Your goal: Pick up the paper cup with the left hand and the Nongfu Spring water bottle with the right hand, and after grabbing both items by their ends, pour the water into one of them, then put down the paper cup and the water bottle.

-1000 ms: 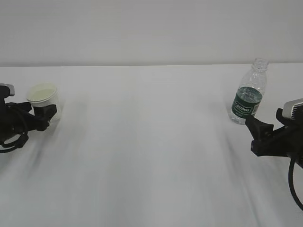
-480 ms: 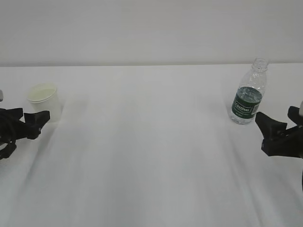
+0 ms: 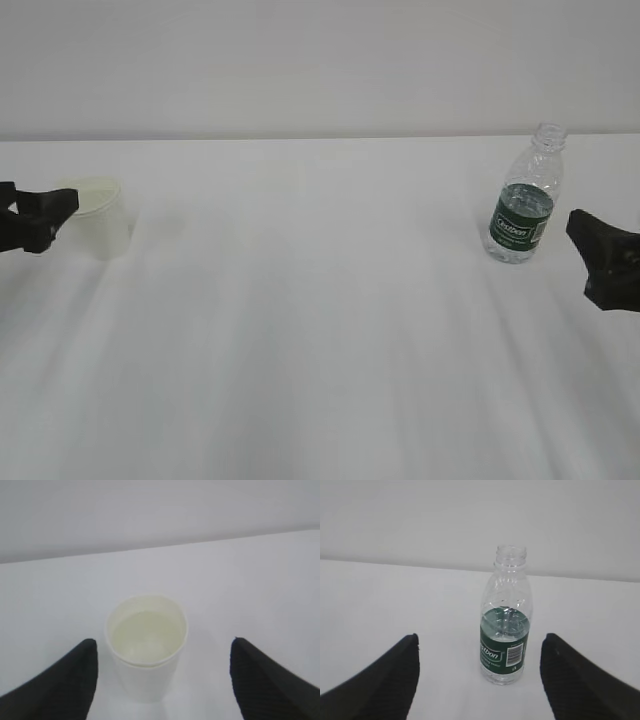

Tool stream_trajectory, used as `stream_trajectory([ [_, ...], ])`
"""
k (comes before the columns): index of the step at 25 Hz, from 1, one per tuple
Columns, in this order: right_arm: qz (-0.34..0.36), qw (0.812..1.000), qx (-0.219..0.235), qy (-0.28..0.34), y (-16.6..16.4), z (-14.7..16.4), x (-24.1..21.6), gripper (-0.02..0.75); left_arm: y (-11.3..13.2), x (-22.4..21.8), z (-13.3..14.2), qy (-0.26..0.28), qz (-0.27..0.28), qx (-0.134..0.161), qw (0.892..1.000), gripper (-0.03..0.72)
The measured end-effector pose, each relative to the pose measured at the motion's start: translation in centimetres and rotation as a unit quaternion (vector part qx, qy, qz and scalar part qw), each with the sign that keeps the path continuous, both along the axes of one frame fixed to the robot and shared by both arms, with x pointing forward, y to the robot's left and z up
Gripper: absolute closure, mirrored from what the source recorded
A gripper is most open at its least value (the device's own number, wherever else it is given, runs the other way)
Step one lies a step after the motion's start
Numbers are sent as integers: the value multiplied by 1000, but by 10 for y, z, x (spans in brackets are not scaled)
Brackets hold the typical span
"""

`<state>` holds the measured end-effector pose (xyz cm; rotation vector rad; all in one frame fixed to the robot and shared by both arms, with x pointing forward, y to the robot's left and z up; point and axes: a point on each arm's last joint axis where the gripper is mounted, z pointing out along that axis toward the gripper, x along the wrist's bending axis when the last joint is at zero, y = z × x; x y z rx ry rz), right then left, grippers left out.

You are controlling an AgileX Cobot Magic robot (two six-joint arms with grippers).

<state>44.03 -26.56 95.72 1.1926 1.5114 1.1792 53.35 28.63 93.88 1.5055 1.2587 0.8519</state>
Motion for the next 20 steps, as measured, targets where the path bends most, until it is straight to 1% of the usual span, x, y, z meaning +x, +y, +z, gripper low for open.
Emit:
stream_trajectory([
  [4,-13,1000,11,-10,-3,14,-8,174,0,-8,27,-19,1,8,1000,97],
  [9,-25,999,25,-10,-7,26,-18,174,0,-24,62,-53,3,11,999,98],
  [16,-24,999,29,6,-7,46,-24,174,1,-46,96,-85,14,9,996,98],
  [19,-22,999,30,15,-7,56,-27,174,2,-53,103,-81,19,10,996,98],
  [20,-21,999,31,12,-7,61,-29,174,2,-57,106,-78,22,6,997,98],
])
